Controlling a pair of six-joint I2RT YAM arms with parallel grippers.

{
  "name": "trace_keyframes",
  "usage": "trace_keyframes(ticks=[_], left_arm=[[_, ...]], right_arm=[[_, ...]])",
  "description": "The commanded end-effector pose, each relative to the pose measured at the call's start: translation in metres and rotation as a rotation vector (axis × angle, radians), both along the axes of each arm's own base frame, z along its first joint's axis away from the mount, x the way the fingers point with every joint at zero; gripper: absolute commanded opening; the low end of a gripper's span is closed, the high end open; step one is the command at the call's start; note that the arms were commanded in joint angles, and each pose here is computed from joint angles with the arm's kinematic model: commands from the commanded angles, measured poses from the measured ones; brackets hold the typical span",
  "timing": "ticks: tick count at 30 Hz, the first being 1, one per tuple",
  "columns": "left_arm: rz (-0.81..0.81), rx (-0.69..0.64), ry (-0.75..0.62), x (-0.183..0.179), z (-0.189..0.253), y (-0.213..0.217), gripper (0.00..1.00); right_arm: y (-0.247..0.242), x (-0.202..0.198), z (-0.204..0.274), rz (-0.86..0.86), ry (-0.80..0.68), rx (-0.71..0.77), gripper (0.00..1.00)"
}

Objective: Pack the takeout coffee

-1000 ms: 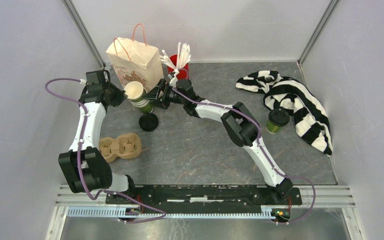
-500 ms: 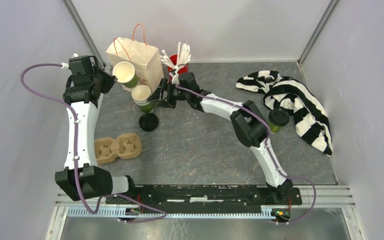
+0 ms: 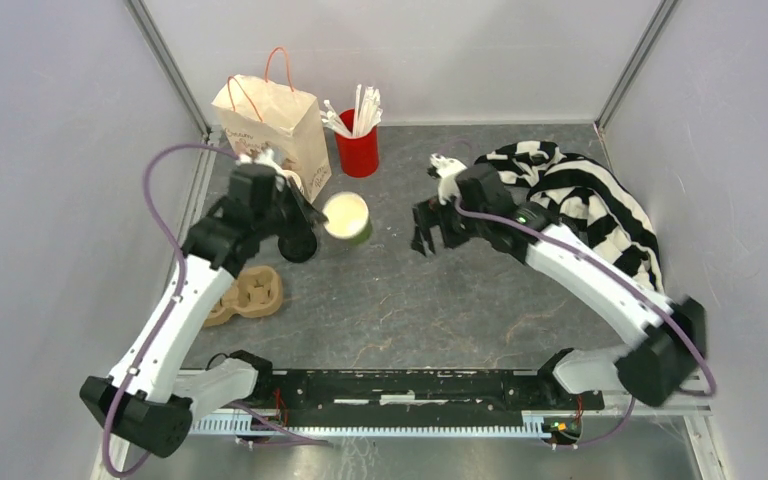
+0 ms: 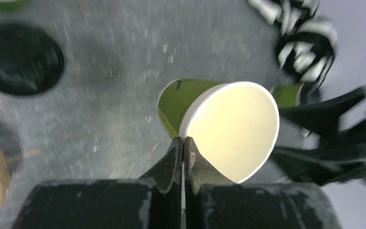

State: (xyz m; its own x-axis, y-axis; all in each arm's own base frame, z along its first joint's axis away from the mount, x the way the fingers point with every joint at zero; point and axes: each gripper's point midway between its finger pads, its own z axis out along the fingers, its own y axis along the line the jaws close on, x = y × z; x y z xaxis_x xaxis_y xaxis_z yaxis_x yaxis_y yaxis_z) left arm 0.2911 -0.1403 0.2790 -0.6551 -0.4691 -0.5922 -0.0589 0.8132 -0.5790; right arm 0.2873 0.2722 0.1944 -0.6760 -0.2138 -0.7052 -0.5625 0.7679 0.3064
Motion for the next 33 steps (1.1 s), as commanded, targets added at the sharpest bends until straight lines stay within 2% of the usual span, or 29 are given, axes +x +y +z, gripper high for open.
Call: trace_keyframes(ticks=[1,4,8,13,17,21,24,26,29,33], left_arm=[[-0.149,-0.003,0.045,-0.043,-0.042,-0.044,0.02],[-0.245,0.031,0.092,-0.067,-0.074,-0.082,0.02],[-0.332,0.072,0.071,-0.078,-0.094,-0.132,0.02],[-0.410,0.115,0.075,-0.095,-0.117,-0.174,0.02],[-0.400,0.187,0.089,-0.090,-0.133,-0.180,0.02],[-0.392,0.180,0.099,-0.091,-0.138,-0.182,0.03],[-0.362,0.192,0.101,-0.091,-0.136,-0.172,0.23],[-0.323,0.203,0.078,-0.088,-0.124,-0.161,0.50],[-0.274,0.237,0.049,-0.084,-0.105,-0.138,0.68],[-0.183,0.293,0.088,-0.062,-0.094,-0.084,0.86]], right_arm=[[-0.082,-0.026,0.011,-0.092,-0.136,-0.240,0.96],[-0.105,-0.046,0.032,-0.148,-0.161,-0.228,0.96],[-0.132,-0.063,0.056,-0.227,-0.232,-0.198,0.98],[-0.138,-0.069,0.069,-0.245,-0.270,-0.165,0.98],[-0.134,-0.066,0.077,-0.225,-0.294,-0.155,0.98],[-0.125,-0.061,0.083,-0.187,-0.306,-0.149,0.98],[-0.120,-0.061,0.081,-0.160,-0.303,-0.143,0.98],[-0.118,-0.061,0.075,-0.151,-0.297,-0.144,0.98],[-0.118,-0.062,0.068,-0.141,-0.288,-0.151,0.98],[-0.119,-0.061,0.067,-0.135,-0.295,-0.168,0.98]])
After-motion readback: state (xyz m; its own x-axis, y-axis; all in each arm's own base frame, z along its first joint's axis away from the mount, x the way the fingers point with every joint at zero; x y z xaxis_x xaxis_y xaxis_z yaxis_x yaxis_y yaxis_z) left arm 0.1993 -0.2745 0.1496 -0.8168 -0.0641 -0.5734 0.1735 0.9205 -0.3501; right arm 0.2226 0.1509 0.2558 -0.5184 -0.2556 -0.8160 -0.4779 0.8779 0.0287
